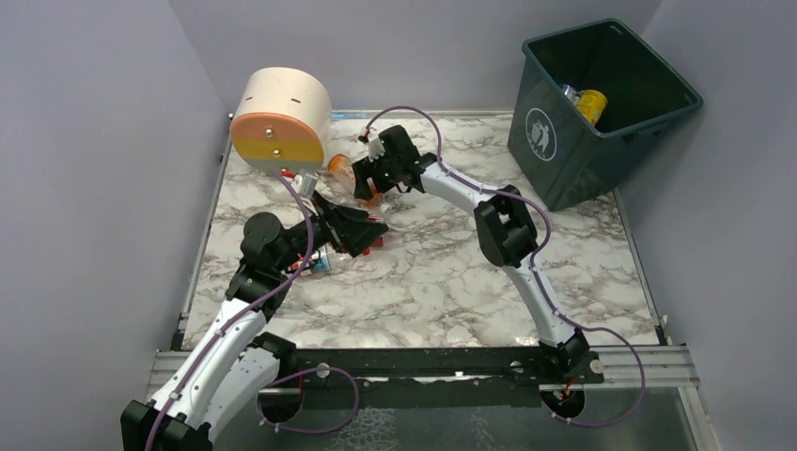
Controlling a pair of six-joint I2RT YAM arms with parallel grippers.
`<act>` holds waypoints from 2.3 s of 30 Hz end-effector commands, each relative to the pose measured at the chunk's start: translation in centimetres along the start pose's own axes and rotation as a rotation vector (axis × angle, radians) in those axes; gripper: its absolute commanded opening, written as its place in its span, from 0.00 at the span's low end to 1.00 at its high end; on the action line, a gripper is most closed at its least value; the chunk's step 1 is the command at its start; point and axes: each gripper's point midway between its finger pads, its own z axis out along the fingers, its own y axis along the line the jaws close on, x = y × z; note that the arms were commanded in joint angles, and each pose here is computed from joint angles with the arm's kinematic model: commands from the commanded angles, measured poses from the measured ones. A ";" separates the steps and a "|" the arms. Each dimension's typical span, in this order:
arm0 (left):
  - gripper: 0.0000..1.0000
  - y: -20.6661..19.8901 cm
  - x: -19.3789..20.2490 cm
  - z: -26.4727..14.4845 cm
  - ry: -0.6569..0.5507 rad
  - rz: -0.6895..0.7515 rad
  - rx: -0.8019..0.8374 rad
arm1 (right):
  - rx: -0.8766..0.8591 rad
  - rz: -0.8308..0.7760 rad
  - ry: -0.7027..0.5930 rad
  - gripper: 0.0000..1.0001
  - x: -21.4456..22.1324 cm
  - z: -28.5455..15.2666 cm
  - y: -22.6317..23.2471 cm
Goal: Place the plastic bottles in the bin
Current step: Pick up the plastic bottle at the center of the board.
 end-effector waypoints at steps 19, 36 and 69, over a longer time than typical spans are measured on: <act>0.99 -1.0 -0.5 -0.5 -0.023 0.017 0.026 | 0.133 -0.066 -0.081 0.57 -4.4 -3.5 -0.6; 0.99 -1.5 -1.0 -0.7 -0.035 0.013 0.025 | 0.256 -0.003 -0.198 0.56 -9.9 -12.9 -2.5; 0.99 1.3 3.3 0.5 0.056 -0.075 -0.020 | 0.382 0.028 -0.513 0.56 -19.4 -33.8 -5.9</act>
